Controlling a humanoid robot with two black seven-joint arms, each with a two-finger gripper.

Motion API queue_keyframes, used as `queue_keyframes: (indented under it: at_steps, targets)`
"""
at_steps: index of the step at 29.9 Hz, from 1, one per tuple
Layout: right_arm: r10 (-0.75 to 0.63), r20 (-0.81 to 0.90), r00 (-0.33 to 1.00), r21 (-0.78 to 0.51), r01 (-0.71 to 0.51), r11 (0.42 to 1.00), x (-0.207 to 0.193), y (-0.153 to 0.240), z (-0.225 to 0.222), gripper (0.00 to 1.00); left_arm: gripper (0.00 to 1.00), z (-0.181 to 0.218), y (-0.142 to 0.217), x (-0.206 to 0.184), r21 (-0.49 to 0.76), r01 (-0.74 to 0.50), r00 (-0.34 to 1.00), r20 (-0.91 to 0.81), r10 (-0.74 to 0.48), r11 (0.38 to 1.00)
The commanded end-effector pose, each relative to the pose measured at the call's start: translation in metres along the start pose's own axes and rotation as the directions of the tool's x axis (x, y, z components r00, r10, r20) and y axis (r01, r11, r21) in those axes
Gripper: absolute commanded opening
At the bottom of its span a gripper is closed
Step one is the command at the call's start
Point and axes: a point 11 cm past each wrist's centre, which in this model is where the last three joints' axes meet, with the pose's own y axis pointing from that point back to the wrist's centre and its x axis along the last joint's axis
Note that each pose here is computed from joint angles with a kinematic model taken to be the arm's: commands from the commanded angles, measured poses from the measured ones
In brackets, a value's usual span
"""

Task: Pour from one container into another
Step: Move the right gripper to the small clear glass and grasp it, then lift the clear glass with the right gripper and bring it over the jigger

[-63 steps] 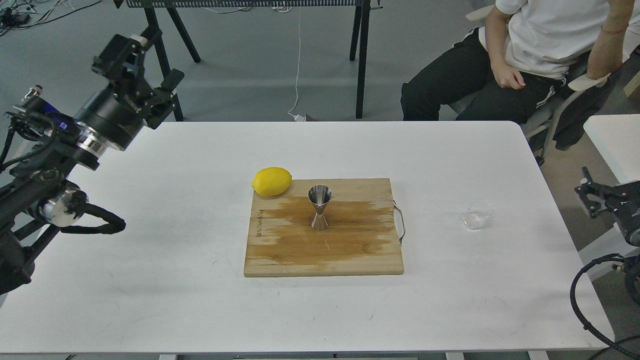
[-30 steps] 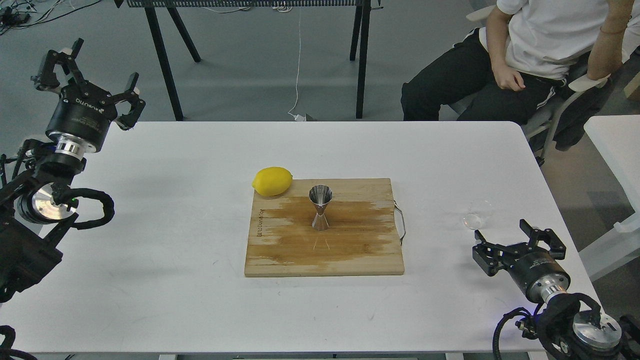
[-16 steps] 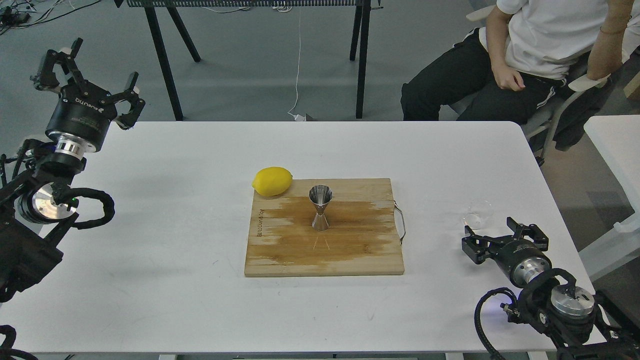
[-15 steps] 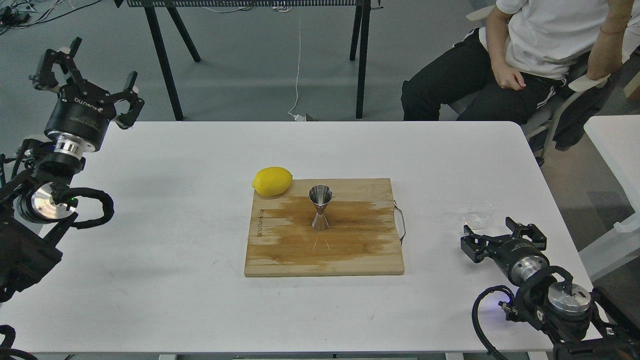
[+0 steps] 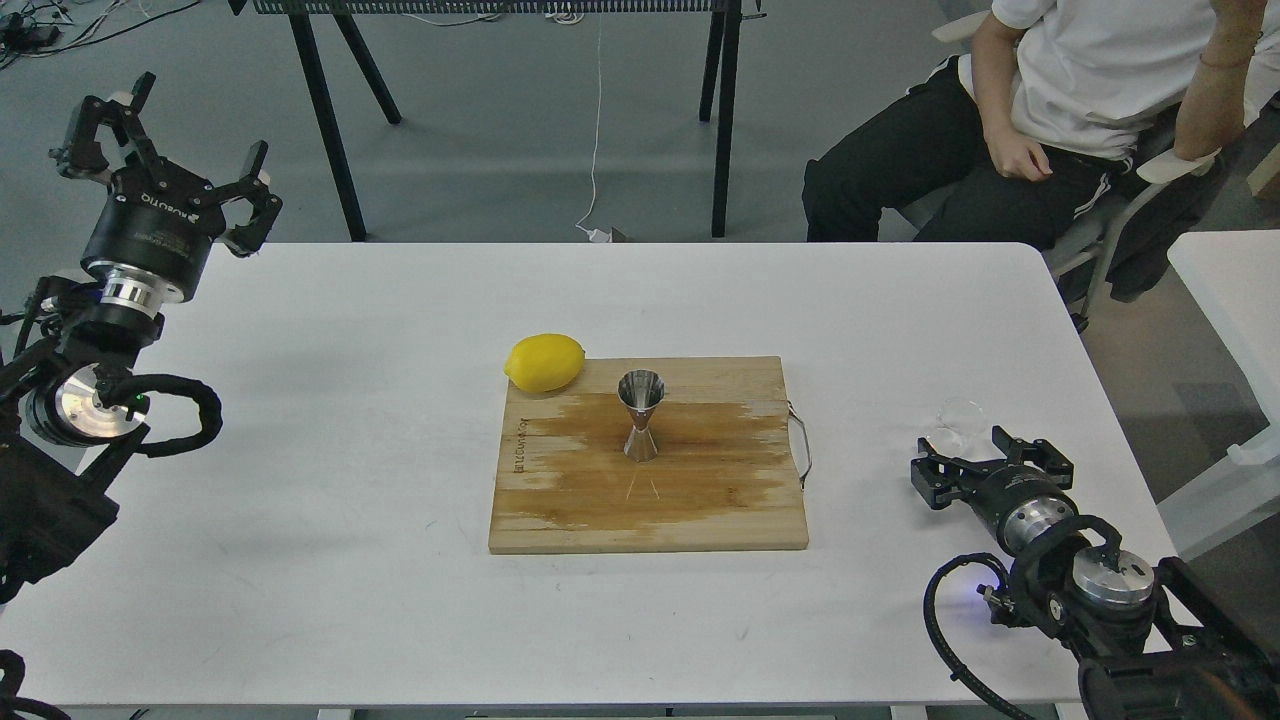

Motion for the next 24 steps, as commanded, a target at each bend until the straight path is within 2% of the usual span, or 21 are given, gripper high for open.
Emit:
queue_keyframes:
  at_steps: [1, 5, 9, 13, 16, 21, 24]
  targets:
    - [-0.004, -0.001, 1.000, -0.004, 0.004, 1.000, -0.004, -0.002, 0.000, 0.66, 1.00, -0.001, 0.000, 0.000, 0.001, 0.000, 1.000, -0.002, 0.000, 1.000]
    - [-0.004, 0.003, 1.000, -0.005, 0.004, 1.000, -0.004, -0.003, 0.002, 0.53, 1.00, -0.001, 0.000, 0.000, 0.000, 0.000, 1.000, -0.002, 0.000, 1.000]
    - [0.007, 0.006, 1.000, 0.000, -0.007, 1.000, 0.000, -0.003, 0.000, 0.51, 1.00, -0.001, 0.000, 0.000, 0.000, 0.000, 1.000, -0.002, 0.000, 1.000]
    - [-0.001, 0.014, 1.000, -0.008, 0.001, 1.000, -0.001, -0.003, 0.004, 0.43, 1.00, 0.000, 0.000, 0.000, -0.002, -0.001, 1.000, -0.001, 0.001, 1.000]
    - [-0.008, 0.018, 1.000, -0.017, 0.008, 1.000, -0.002, -0.002, 0.007, 0.42, 1.00, 0.001, 0.000, 0.001, -0.004, -0.001, 1.000, 0.001, 0.001, 1.000]
    - [-0.118, 0.014, 0.993, -0.081, 0.118, 0.990, -0.035, 0.010, 0.023, 0.41, 1.00, 0.004, 0.001, 0.002, -0.007, -0.003, 1.000, 0.008, 0.003, 1.000]
    - [-0.215, -0.032, 0.976, -0.127, 0.209, 0.970, -0.074, 0.023, 0.029, 0.41, 1.00, 0.008, 0.001, 0.004, -0.009, -0.005, 1.000, 0.015, 0.005, 1.000]
